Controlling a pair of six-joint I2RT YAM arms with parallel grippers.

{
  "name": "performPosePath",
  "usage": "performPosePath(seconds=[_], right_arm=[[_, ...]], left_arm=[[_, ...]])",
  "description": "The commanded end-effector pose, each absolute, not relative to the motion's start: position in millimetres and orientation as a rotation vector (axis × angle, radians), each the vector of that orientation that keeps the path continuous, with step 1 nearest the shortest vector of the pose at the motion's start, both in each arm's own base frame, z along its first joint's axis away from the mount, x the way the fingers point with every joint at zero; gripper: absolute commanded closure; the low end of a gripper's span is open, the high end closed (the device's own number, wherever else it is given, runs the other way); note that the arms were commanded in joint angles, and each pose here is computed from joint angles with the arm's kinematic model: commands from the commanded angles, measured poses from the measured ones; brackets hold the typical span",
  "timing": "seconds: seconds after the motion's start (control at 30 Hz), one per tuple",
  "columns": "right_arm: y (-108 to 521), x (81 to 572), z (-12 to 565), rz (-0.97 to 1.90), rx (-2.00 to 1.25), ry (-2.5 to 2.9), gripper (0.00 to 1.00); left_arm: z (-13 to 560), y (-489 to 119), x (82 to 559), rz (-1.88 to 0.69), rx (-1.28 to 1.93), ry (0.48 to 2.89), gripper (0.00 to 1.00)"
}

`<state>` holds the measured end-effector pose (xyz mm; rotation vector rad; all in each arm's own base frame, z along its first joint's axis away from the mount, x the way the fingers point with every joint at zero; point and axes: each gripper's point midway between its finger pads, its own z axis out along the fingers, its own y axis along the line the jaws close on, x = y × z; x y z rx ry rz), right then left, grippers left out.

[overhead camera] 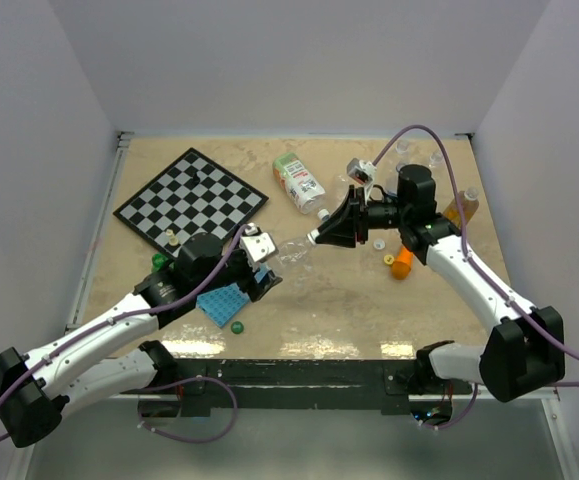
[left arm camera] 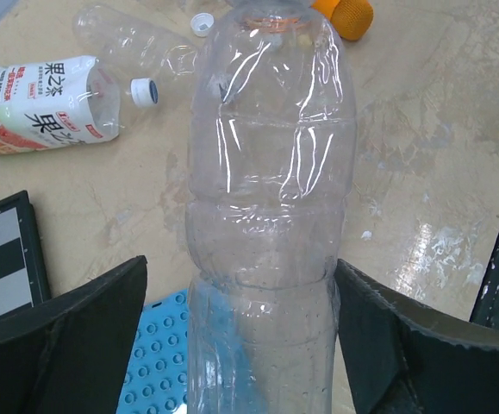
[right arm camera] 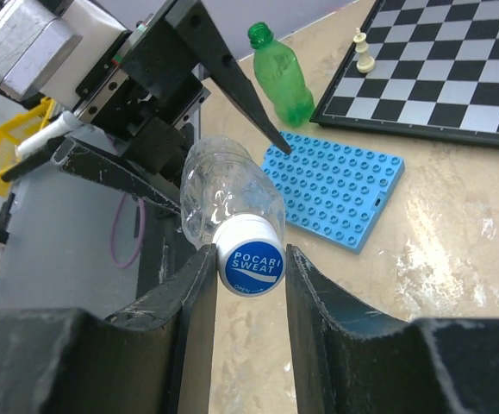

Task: Unscrew the bottle caps
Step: Unscrew the bottle cap from the plastic bottle.

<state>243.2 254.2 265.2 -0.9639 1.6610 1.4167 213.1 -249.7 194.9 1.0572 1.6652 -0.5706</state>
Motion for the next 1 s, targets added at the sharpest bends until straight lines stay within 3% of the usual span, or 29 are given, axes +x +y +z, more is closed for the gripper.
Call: performPosePath(seconds=[0.0, 0.27, 0.8, 0.87, 0.97], right_arm=[[254.7, 239.8, 285.2, 1.324, -1.053, 1.554, 1.0], [257.9, 239.0, 282.7, 1.272, -1.067, 1.563, 1.0], [268.3, 230.0, 279.7, 1.262, -1.129, 1.535, 1.0], [270.0, 228.2, 279.4, 1.265, -1.137, 1.532, 1.0], [271.3, 227.9, 278.7, 1.248, -1.152, 1.529, 1.0]], left_arm=[[211.6, -254.0, 214.1, -0.617, 1.021, 1.635, 0.08], [217.4, -259.1, 209.6, -0.691, 1.043, 1.617, 0.03], [200.7, -271.3, 209.8, -0.766, 1.101, 1.64, 0.03], [199.7, -273.5, 209.0, -0.777, 1.108, 1.635, 0.06], [197.2, -275.6, 209.1, -0.785, 1.122, 1.633, 0.22]])
